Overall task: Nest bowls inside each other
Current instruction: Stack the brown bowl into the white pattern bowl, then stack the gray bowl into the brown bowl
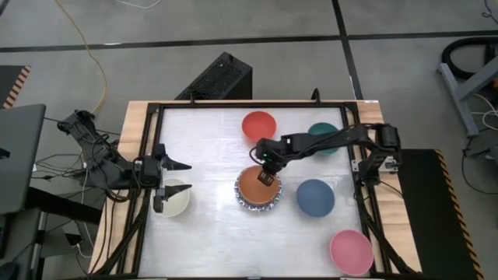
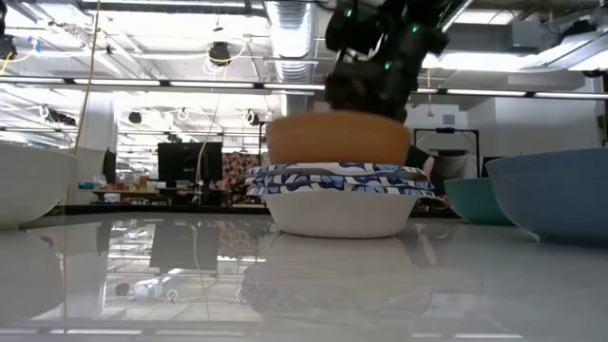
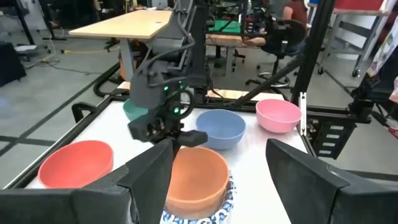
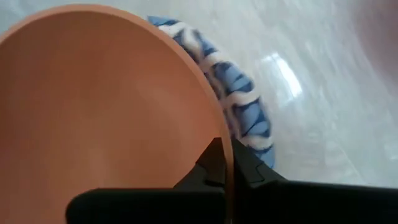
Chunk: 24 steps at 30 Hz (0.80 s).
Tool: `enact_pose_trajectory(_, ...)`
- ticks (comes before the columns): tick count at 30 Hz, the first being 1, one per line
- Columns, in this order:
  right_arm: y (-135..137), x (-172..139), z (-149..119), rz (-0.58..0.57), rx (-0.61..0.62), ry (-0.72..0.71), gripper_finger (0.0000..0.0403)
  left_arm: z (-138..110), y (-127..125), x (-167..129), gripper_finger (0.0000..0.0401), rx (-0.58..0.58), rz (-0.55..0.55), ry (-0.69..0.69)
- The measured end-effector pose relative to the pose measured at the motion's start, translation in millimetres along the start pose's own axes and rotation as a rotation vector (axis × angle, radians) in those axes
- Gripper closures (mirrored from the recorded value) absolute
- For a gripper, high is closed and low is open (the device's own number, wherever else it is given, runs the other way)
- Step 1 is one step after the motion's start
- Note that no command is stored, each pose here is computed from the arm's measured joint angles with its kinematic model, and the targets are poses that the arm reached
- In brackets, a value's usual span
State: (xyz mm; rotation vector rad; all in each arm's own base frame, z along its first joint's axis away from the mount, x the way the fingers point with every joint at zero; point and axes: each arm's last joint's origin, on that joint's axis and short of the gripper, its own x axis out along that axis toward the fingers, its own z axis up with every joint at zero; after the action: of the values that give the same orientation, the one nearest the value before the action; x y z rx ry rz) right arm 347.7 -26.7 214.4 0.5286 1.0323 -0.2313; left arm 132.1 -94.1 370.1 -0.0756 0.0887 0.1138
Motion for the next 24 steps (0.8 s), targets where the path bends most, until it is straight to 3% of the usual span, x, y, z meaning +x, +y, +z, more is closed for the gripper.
enact_pose_trajectory(7,-6,9,0,0.02,0.016,0.047,0.0333,-3,0,0,0.0154,-0.018,0.005,0.02)
enact_pose_trajectory(16,0,-13,2,0.092,-0.003,0.009,0.0279,-8,0,2,0.0154,0.01,0.055,0.043)
enact_pose_trajectory(24,6,-57,3,0.15,-0.026,-0.1,0.027,-43,-3,16,0.0154,0.063,0.146,0.273)
